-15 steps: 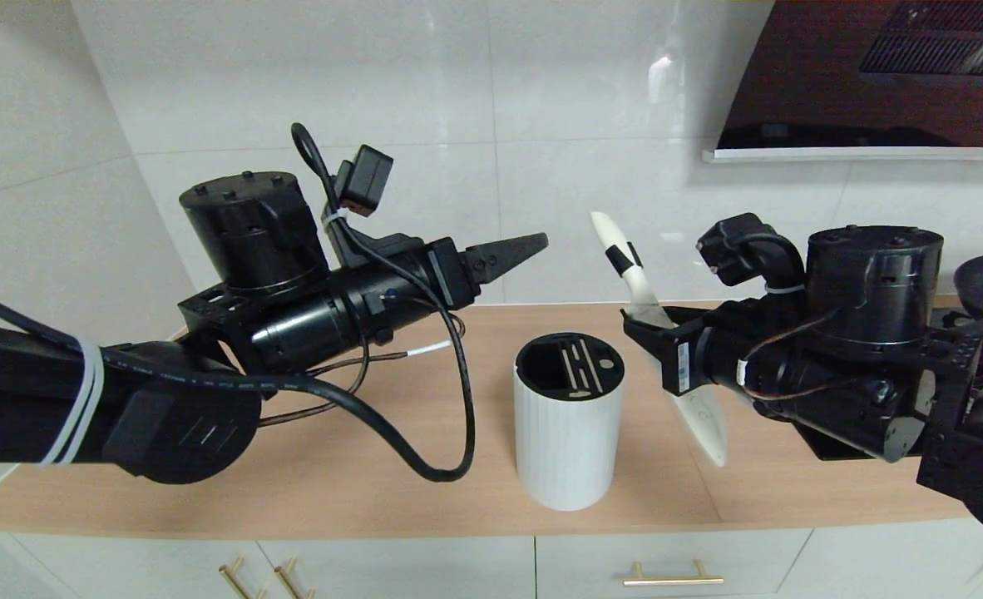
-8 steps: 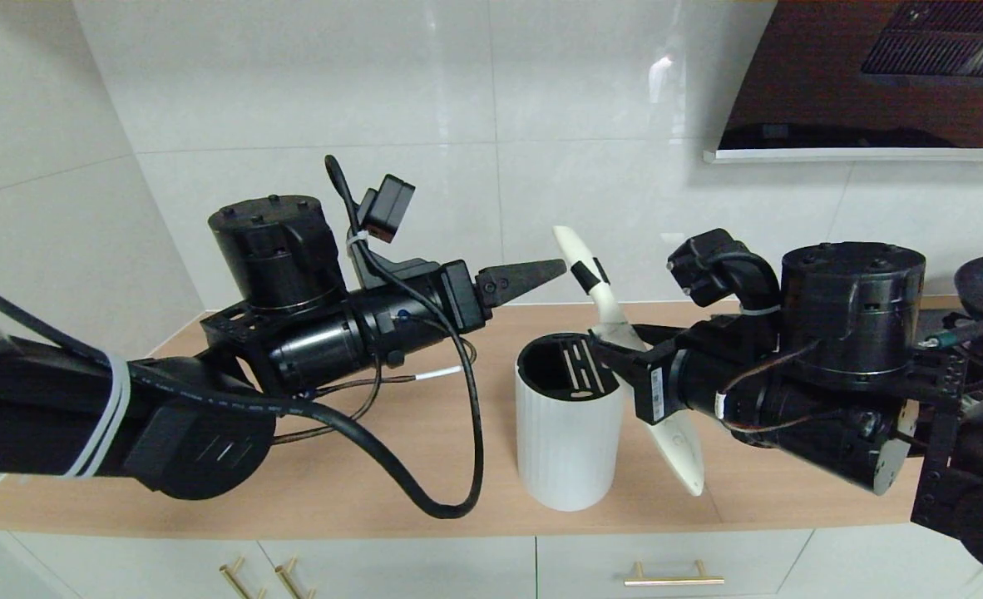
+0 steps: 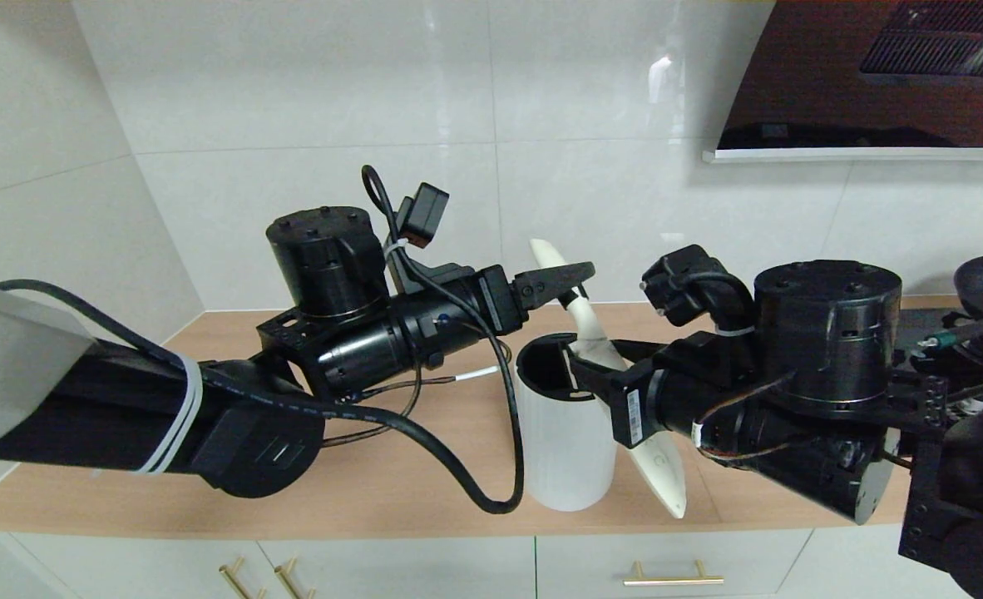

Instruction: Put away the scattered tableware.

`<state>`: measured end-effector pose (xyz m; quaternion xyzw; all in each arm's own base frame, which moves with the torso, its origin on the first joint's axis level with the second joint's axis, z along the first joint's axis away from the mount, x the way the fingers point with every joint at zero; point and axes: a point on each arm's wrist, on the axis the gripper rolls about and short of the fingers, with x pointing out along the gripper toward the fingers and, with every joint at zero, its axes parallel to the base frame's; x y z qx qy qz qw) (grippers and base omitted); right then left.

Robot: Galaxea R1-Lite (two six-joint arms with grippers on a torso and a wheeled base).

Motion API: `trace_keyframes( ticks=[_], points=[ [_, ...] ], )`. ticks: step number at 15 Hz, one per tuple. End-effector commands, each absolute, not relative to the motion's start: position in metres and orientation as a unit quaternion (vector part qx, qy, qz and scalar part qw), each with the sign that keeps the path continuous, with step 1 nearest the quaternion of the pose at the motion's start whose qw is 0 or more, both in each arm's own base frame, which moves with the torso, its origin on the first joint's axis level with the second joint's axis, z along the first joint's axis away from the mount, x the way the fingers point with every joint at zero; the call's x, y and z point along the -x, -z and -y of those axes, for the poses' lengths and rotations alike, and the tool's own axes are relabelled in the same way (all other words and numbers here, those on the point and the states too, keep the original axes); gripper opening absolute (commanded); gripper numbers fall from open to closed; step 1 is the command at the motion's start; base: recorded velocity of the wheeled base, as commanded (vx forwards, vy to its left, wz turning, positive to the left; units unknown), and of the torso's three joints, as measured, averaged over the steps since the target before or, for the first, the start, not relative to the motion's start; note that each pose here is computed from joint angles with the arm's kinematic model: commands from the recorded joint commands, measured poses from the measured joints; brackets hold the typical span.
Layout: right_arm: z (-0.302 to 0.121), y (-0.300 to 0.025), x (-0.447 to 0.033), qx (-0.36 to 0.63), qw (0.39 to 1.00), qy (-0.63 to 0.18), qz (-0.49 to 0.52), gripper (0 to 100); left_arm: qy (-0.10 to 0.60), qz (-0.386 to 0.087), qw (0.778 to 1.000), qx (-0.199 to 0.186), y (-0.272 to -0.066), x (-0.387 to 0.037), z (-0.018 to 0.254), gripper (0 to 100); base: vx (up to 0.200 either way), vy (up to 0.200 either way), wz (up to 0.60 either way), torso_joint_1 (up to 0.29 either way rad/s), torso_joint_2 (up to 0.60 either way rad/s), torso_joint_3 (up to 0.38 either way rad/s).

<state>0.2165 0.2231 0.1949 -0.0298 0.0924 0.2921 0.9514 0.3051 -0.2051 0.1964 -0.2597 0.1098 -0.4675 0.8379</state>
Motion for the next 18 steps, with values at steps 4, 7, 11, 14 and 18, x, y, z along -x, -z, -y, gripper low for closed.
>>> trace_keyframes(
  ticks=[4,7,11,14,18],
  points=[
    [-0.228,-0.193,-0.217,0.019,0.952,-0.29,-0.096,0,0.466,-0.098,0.84,0.262,-0.176,-0.315,0.218,100,0.0,0.0,0.0,0.0,0.0,0.0],
    [-0.228,-0.194,-0.214,0.017,0.951,-0.293,-0.096,0,0.465,-0.093,0.84,0.263,-0.177,-0.315,0.218,100,0.0,0.0,0.0,0.0,0.0,0.0],
    [-0.23,-0.194,-0.207,0.017,0.948,-0.305,-0.095,0,0.464,-0.092,0.841,0.263,-0.177,-0.316,0.218,100,0.0,0.0,0.0,0.0,0.0,0.0],
    [-0.23,-0.194,-0.206,0.014,0.947,-0.306,-0.09,0,0.465,-0.091,0.841,0.263,-0.178,-0.316,0.217,100,0.0,0.0,0.0,0.0,0.0,0.0],
    [-0.23,-0.194,-0.205,0.014,0.947,-0.306,-0.09,0,0.465,-0.091,0.84,0.262,-0.179,-0.314,0.217,100,0.0,0.0,0.0,0.0,0.0,0.0]
  ],
)
